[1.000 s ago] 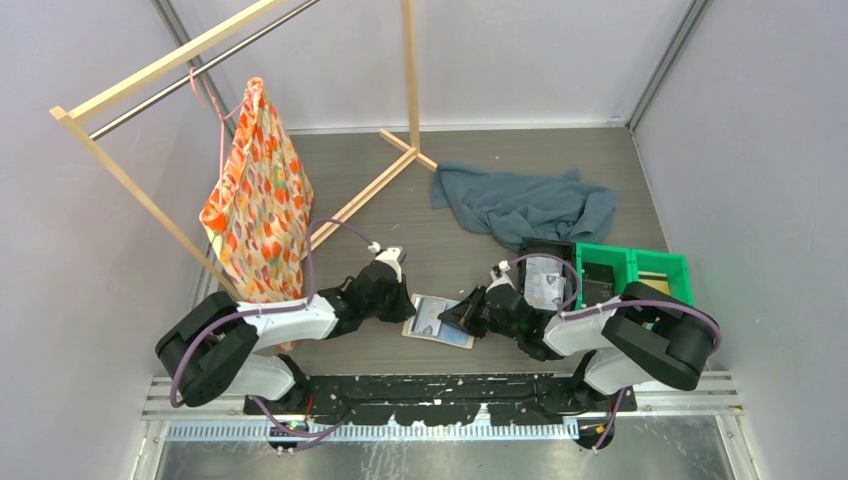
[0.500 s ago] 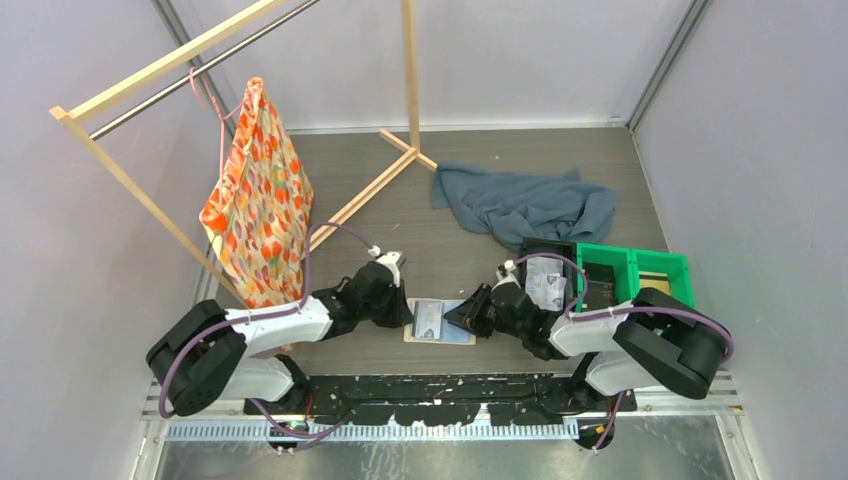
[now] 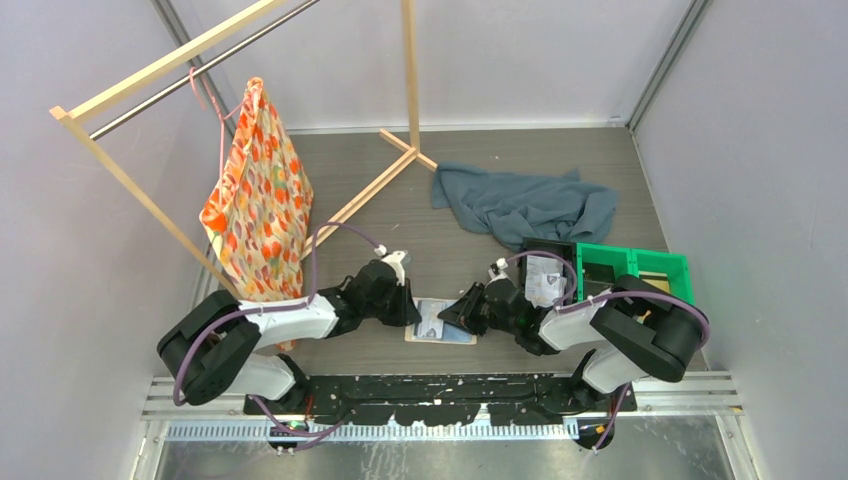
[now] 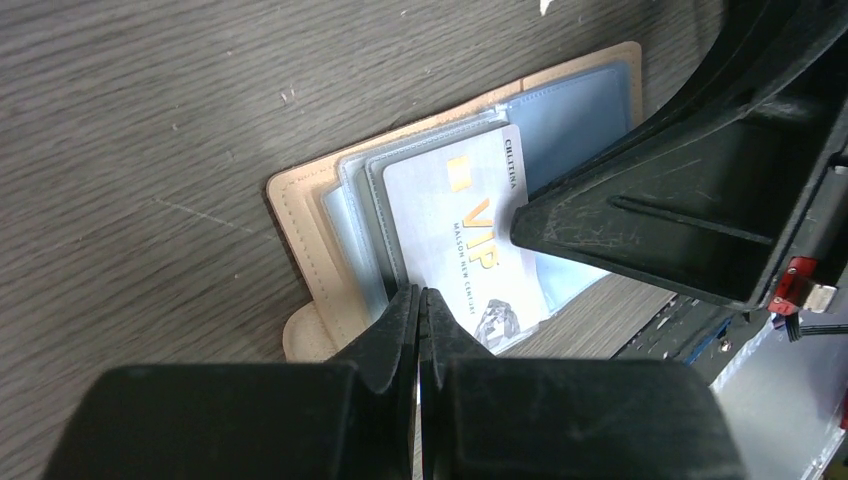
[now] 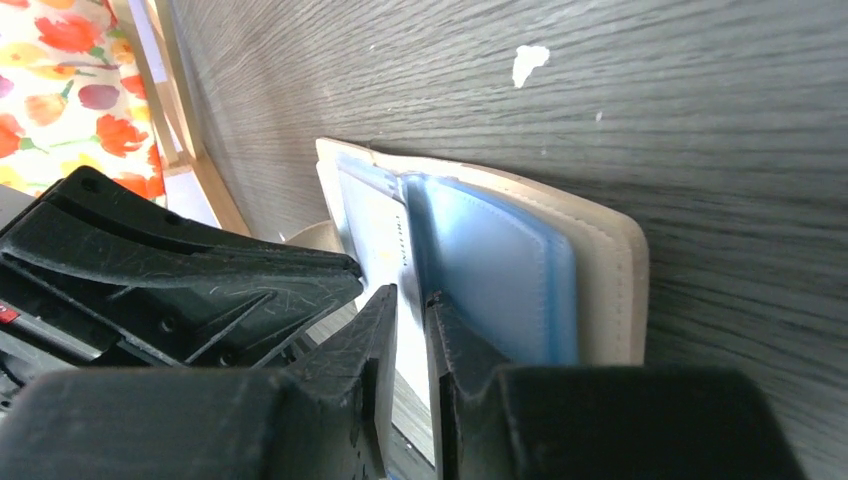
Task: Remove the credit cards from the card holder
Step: Remove the credit card from the card holder.
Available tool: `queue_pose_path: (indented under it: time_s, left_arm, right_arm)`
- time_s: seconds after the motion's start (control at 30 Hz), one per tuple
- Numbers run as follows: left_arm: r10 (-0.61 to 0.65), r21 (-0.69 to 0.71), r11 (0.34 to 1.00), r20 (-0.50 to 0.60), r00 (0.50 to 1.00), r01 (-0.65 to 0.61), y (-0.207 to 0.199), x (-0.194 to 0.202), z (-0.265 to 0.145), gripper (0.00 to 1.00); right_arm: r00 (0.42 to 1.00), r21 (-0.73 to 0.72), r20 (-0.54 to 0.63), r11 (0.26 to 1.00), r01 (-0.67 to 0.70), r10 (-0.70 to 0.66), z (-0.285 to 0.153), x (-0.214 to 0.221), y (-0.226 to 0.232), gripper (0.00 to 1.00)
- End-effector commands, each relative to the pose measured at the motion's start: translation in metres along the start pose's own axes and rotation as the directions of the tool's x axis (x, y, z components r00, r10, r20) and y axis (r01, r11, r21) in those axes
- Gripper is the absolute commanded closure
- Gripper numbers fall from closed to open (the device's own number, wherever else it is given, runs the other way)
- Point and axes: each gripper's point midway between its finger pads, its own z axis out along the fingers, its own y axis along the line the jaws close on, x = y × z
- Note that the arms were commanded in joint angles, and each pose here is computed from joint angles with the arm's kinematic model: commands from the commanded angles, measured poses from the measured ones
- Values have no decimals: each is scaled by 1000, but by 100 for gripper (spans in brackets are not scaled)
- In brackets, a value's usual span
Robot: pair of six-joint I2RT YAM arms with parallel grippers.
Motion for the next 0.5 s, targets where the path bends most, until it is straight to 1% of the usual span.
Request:
queue_pose_path:
  time_s: [0.0,0.1,0.23,0.47]
  left_arm:
    - [-3,-29,1000,-29,1000,2,11,10,10,99]
    - [-7,-42,999,-39,999,6,15,13,12,99]
    - [-12,-75,997,-40,999,9,21,14,11,99]
    - [-20,-118,993,-54,998,14,31,20,11,99]
  right_arm:
    - [1000,-45,3,999,0,0,4,-3,15,81]
    - [1000,-43,12,999,-7,7,3,-4,13,90]
    - [999,-31,27,999,-18,19,0,-5,7,99]
    - [998,-11,48,1000,-28,28,-6,-8,-5,99]
